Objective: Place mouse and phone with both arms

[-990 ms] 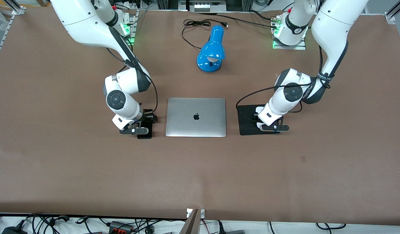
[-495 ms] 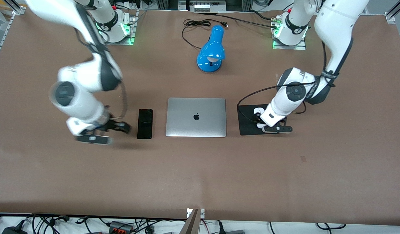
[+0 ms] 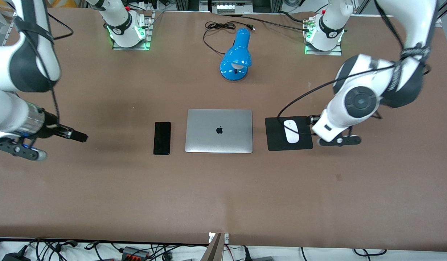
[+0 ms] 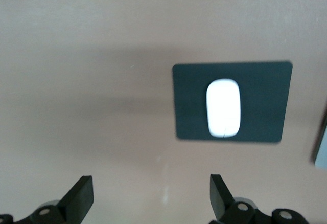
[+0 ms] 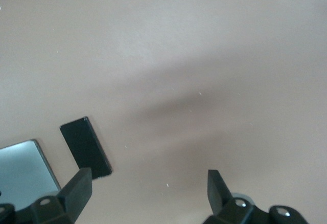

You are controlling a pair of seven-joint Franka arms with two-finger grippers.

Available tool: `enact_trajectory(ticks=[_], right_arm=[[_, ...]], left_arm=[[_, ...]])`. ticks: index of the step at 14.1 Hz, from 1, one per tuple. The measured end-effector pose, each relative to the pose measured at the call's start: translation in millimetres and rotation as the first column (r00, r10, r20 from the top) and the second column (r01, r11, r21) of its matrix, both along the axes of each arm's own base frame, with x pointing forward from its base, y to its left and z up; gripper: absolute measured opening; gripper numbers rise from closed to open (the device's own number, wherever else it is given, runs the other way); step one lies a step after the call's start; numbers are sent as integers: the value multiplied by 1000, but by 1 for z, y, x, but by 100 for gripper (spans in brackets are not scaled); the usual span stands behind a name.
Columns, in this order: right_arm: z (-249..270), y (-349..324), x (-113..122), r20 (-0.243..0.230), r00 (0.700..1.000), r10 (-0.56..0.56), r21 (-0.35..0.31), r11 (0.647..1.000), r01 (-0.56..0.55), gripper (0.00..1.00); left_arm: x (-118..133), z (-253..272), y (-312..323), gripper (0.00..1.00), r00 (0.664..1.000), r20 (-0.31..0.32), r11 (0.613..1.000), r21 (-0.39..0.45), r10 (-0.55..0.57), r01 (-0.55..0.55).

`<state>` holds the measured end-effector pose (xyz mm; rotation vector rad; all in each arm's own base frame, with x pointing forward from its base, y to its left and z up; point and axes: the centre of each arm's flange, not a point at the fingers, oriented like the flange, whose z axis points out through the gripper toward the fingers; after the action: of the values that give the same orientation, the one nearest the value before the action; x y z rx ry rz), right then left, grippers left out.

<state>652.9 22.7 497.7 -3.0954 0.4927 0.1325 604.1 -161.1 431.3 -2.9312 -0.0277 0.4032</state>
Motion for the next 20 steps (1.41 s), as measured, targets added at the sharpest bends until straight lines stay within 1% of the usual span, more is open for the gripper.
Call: enact_trajectory(ticks=[2,4,7,8,10,11,12,13,14,15,17,18,20], right_arm=[[39,-11,-12,35,999,2,3,1000,-2,100],[68,-15,-26,71,997,-2,5,1000,1,100],[74,-33,-54,95,995,-28,7,1000,28,100],[72,-37,-67,98,995,-32,8,999,32,100],[72,-38,-84,106,994,-29,9,1000,28,100],[73,-38,-86,111,993,-24,9,1000,24,100],[74,-37,-85,118,993,-17,4,1000,17,100],[74,-37,-85,119,993,-11,-8,1000,12,100],[73,-37,-85,117,993,-5,-22,1000,8,100],[72,-37,-85,114,993,-2,-30,1000,5,100],[72,-37,-85,106,994,0,-35,999,4,100],[71,-37,-86,101,995,0,-35,999,4,100],[70,-37,-87,90,996,4,-37,999,0,100]], left_arm=[[7,49,25,100,997,-26,997,-26,-71,71],[16,86,66,100,994,-10,991,-71,-111,110],[17,120,124,100,997,31,976,-203,-77,82],[14,128,139,100,997,40,972,-223,-64,71],[4,136,155,100,998,52,977,-209,-33,43],[0,141,158,100,996,88,980,-194,-23,40],[-5,147,157,100,989,149,982,-182,-20,47],[-12,151,156,100,979,204,983,-174,-21,57],[-24,154,156,100,970,241,984,-168,-23,65],[-37,157,156,100,966,257,983,-165,-32,76],[-59,162,159,100,965,261,983,-168,-35,81],[-66,162,162,100,966,259,980,-187,-21,72],[-69,159,172,100,968,252,973,-224,-4,63]])
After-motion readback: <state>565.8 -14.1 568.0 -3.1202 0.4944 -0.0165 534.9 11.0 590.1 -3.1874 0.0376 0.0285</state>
